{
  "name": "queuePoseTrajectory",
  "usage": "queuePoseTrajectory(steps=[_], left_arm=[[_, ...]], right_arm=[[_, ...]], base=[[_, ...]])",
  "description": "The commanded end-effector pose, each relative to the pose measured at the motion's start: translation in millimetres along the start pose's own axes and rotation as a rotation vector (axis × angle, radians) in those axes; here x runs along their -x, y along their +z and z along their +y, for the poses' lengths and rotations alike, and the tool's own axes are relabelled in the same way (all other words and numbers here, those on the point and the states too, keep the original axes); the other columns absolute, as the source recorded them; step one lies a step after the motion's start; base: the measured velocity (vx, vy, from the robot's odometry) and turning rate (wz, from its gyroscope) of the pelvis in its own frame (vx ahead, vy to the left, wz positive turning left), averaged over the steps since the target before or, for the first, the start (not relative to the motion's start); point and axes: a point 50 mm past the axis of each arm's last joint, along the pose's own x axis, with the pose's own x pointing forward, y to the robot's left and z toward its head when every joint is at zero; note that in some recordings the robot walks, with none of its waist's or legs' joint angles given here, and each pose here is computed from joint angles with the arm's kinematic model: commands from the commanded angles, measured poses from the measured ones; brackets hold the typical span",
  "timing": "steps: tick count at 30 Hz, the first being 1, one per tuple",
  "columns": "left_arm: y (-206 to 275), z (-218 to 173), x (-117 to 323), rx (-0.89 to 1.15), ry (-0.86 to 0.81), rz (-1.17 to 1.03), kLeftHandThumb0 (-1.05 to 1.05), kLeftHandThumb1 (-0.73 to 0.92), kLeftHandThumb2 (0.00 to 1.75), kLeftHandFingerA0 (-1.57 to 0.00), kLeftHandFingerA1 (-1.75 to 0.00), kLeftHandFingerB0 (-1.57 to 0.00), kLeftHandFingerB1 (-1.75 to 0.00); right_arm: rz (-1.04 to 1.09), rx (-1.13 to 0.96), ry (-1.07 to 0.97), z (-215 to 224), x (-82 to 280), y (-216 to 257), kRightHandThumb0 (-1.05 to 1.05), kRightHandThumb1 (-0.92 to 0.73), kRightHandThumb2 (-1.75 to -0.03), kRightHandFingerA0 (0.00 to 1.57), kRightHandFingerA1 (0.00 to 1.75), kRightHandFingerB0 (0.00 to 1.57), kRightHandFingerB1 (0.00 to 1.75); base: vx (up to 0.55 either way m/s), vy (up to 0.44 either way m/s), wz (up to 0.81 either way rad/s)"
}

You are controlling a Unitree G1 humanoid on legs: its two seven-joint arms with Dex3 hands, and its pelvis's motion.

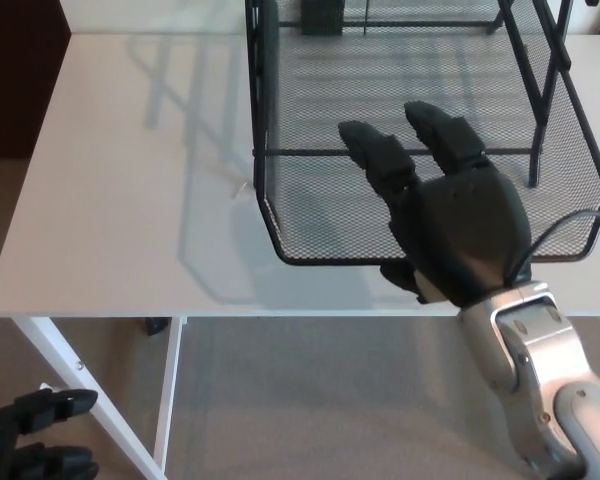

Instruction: The robot walk towards a table in front and then pushes a layer of a file tray back to its original position using its right hand

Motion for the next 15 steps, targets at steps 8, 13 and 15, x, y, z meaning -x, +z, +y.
queuePoseTrajectory(steps=[8,13,15], left_arm=[[6,6,-1,-0.076,0.005,-0.003,-0.15,0.54,0.55,-0.53,-0.42,-0.38,-0.36],[6,6,0,-0.058,0.006,-0.010,-0.14,0.54,0.55,-0.53,-0.42,-0.38,-0.37],[6,6,0,-0.054,0.007,-0.009,-0.13,0.54,0.55,-0.53,-0.43,-0.39,-0.37]], right_arm=[[0.091,0.050,0.053,3,-24,-26,-0.30,-0.41,-0.53,0.03,0.25,0.10,0.25],[0.107,0.043,0.063,5,-33,-30,-0.34,-0.29,-0.67,0.00,0.20,0.01,0.25],[0.112,0.047,0.062,6,-35,-31,-0.38,-0.31,-0.68,0.00,0.16,0.00,0.22]], base=[[0.00,0.000,0.00],[0.00,0.000,0.00],[0.00,0.000,0.00]])
